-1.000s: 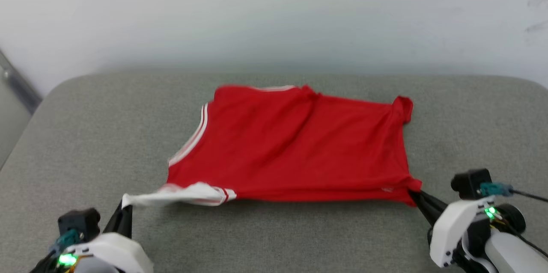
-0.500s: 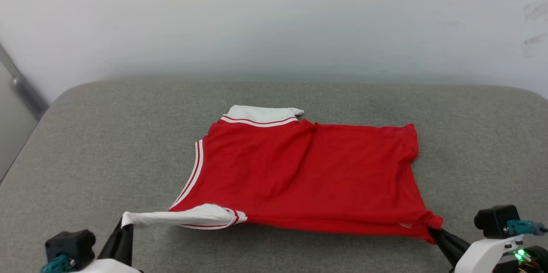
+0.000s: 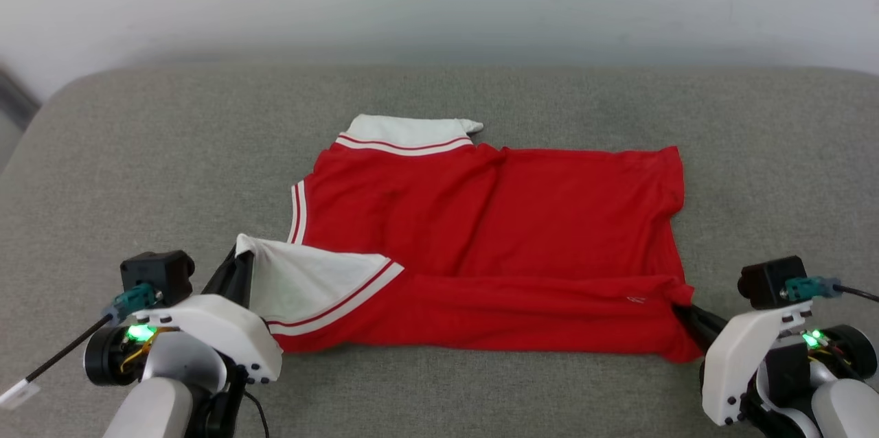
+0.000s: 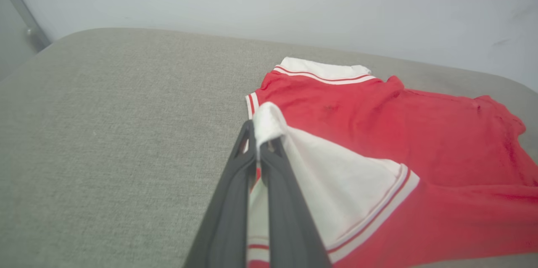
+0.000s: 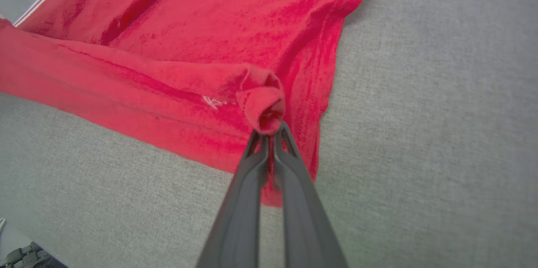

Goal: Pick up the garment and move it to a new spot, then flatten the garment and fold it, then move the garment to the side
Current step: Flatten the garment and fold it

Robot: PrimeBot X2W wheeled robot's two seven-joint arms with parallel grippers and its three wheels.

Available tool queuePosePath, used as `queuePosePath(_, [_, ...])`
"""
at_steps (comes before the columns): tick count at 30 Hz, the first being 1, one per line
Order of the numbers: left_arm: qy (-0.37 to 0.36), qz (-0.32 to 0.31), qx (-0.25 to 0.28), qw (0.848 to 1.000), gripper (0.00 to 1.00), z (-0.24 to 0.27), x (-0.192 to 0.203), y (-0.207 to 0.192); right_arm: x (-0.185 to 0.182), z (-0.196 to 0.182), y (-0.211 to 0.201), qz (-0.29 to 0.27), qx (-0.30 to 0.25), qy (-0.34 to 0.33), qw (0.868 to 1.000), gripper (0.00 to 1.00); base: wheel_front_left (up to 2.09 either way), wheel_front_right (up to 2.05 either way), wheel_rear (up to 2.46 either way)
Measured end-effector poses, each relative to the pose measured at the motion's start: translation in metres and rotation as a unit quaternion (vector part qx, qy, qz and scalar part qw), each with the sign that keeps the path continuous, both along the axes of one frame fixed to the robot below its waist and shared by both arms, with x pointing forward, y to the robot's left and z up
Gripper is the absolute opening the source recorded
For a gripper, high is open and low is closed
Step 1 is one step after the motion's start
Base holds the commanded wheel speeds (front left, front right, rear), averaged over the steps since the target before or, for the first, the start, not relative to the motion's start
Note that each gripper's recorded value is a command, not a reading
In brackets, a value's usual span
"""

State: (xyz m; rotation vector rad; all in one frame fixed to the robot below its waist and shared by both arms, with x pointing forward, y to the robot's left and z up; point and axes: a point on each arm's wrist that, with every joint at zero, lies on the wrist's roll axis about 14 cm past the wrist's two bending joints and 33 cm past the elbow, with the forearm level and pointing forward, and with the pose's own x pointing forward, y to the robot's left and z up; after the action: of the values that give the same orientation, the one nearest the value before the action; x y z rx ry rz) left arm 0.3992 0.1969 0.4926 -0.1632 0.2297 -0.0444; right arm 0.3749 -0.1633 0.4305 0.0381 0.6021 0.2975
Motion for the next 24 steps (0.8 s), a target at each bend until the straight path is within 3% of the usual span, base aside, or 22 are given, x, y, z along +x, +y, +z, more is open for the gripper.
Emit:
queuePosePath(4, [0.026,-0.008,-0.001,1.000,0.00,-0.022,0.023,-0.004,0.015,-0.019,-0.003,-0.003,-0.004,0.021,1.000,0.00,0.00,0.00,0.00])
queuePosePath(5, [0.032,-0.012,-0.001,0.999,0.00,-0.028,0.027,-0.006,0.018,-0.023,-0.003,-0.004,-0.004,0.025,1.000,0.09,0.00,0.00,0.00])
queuePosePath(7, [0.046,-0.015,-0.005,0.999,0.00,-0.040,0.034,-0.009,0.022,-0.033,-0.003,-0.003,-0.005,0.033,0.999,0.62,0.00,0.00,0.00])
queuePosePath(8, [0.056,-0.017,-0.010,0.998,0.29,-0.047,0.037,-0.011,0.023,-0.038,-0.002,-0.004,-0.004,0.040,0.999,1.00,0.00,0.00,0.00])
queuePosePath(10, [0.074,-0.017,-0.020,0.997,1.00,-0.061,0.039,-0.014,0.022,-0.048,-0.001,-0.003,-0.005,0.051,0.999,1.00,0.00,0.00,0.00])
queuePosePath(16, [0.088,-0.009,-0.030,0.996,1.00,-0.076,0.038,-0.010,0.022,-0.049,0.003,0.000,0.006,0.029,1.000,1.00,0.00,0.00,0.00])
queuePosePath(24, [0.056,-0.008,-0.014,0.998,1.00,-0.050,0.032,0.006,0.028,0.014,0.003,-0.010,0.039,-0.140,0.989,1.00,0.00,0.00,0.00])
